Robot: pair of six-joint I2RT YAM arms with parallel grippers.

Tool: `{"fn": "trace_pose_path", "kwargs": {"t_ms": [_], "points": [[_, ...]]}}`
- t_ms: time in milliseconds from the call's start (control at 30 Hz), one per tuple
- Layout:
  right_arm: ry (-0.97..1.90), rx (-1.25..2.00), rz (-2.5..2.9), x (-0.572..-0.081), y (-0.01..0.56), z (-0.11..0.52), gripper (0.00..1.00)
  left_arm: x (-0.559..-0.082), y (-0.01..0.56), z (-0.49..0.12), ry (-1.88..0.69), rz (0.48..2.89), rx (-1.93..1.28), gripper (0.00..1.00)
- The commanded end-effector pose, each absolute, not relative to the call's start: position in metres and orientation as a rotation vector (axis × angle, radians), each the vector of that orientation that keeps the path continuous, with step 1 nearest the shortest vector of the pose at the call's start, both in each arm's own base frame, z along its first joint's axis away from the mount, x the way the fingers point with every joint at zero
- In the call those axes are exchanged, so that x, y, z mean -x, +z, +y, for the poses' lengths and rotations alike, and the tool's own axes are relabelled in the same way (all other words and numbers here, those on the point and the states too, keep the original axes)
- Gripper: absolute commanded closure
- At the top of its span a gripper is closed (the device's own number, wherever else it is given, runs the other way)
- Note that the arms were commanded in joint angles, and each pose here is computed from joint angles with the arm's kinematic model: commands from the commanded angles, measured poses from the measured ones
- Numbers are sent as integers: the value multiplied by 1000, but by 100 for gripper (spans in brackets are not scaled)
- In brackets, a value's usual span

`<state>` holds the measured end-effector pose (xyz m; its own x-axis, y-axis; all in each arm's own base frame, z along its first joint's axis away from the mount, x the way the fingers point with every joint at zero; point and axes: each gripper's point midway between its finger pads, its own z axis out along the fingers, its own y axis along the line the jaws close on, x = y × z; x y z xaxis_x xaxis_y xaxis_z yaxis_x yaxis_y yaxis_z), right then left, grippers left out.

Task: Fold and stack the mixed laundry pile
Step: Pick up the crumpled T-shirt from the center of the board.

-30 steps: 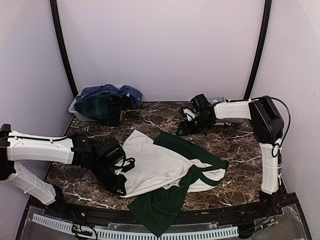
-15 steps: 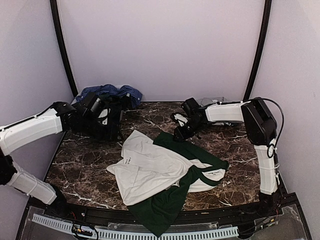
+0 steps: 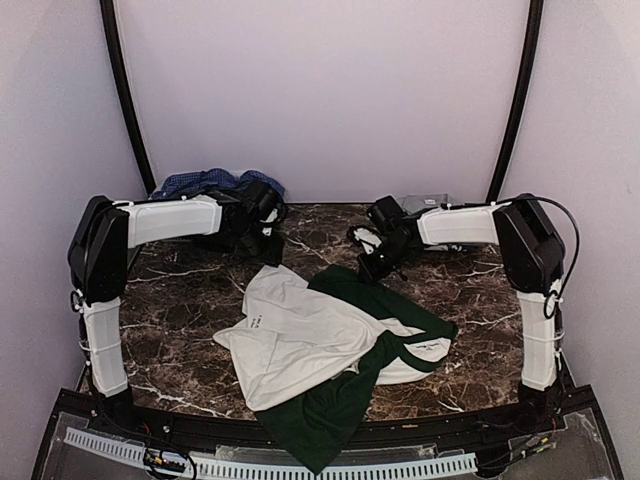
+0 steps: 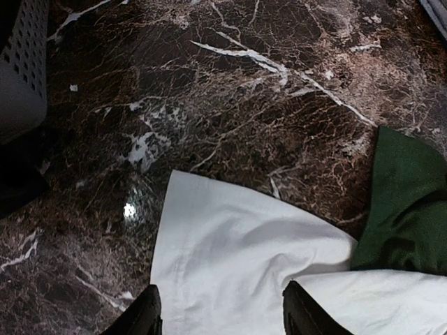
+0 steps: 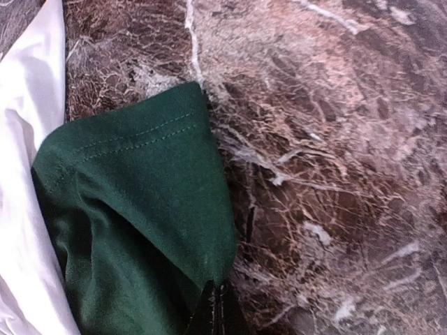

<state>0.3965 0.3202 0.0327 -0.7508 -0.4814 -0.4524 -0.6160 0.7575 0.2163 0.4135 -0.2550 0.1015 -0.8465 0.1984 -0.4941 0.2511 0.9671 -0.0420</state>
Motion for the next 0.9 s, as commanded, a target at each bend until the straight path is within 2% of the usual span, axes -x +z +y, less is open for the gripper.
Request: {"fn": "trace_pose_path", "kwargs": {"t_ms": [0,367,733,800,867], "points": [[422,723,2495,-411,81,306,100,-450,93,-248,-58,2572,-343,42],[379,574,2442,-426,120,269,100,-485,59,-249,-65,2587,-448,43],[318,471,2442,-429,130,235,100,-475,19,-260,-136,2668,-539,50],[307,458,2439,-429,133,230,100,-474,14,-259,-126,2683,-543,54],[301,446,2433,-428,136,227,100,-470,11,-256,-105,2703,-544,65]]}}
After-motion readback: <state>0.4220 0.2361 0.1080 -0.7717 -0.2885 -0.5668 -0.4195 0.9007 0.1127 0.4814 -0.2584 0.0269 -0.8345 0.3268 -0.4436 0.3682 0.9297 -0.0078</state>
